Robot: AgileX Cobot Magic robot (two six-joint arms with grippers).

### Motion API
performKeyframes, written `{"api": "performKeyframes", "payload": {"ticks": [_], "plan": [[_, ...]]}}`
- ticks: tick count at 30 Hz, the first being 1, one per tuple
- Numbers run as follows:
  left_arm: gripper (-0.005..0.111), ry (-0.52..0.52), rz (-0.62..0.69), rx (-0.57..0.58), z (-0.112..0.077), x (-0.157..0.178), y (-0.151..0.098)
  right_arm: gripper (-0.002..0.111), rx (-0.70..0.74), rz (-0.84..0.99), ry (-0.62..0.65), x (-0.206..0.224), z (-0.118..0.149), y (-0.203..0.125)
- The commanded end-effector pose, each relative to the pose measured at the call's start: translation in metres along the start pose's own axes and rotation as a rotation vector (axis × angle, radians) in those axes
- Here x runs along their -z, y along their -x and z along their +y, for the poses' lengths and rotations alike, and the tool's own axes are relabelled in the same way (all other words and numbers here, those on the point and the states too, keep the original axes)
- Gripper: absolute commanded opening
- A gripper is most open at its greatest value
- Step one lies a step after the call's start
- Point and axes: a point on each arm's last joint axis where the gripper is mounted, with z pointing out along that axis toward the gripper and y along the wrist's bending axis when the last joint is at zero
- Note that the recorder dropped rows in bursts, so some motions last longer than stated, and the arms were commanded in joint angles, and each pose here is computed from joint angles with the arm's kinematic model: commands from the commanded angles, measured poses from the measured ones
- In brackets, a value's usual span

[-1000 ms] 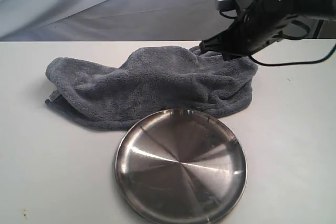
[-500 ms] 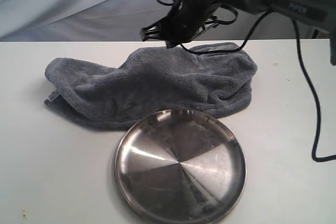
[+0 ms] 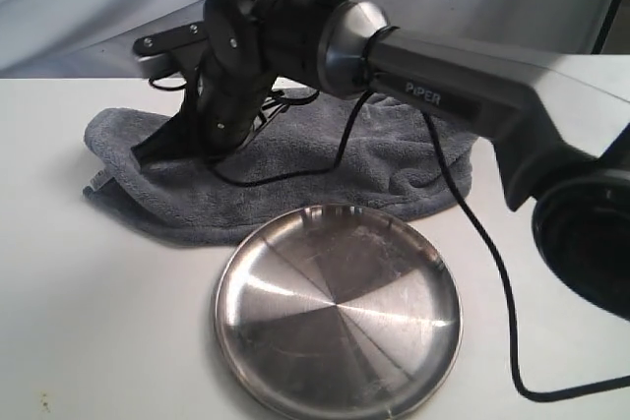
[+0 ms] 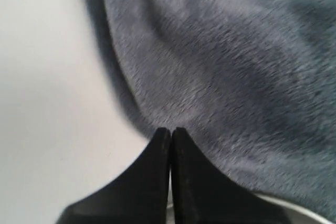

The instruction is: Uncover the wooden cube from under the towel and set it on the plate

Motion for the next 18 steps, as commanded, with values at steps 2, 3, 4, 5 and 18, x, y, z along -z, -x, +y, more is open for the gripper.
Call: {"api": "performKeyframes", "payload": {"ticks": [2, 3, 4, 5, 18], "plan": [[0.001, 0.002, 0.002, 0.002, 0.000, 0.000, -0.001, 0.000, 0.091, 0.169, 0.011, 0.005, 0.024, -0.017], [0.001, 0.002, 0.002, 0.002, 0.000, 0.000, -0.001, 0.000, 0.097, 0.192, 0.012, 0.005, 0.026, -0.020], [0.001, 0.002, 0.002, 0.002, 0.000, 0.000, -0.001, 0.000, 0.099, 0.205, 0.011, 0.005, 0.027, -0.022], [0.001, 0.002, 0.002, 0.002, 0.000, 0.000, -0.001, 0.000, 0.099, 0.212, 0.011, 0.007, 0.027, -0.024], [0.001, 0.002, 0.002, -0.002, 0.000, 0.000, -0.001, 0.000, 0.086, 0.208, -0.077, 0.037, -0.004, -0.083]]}}
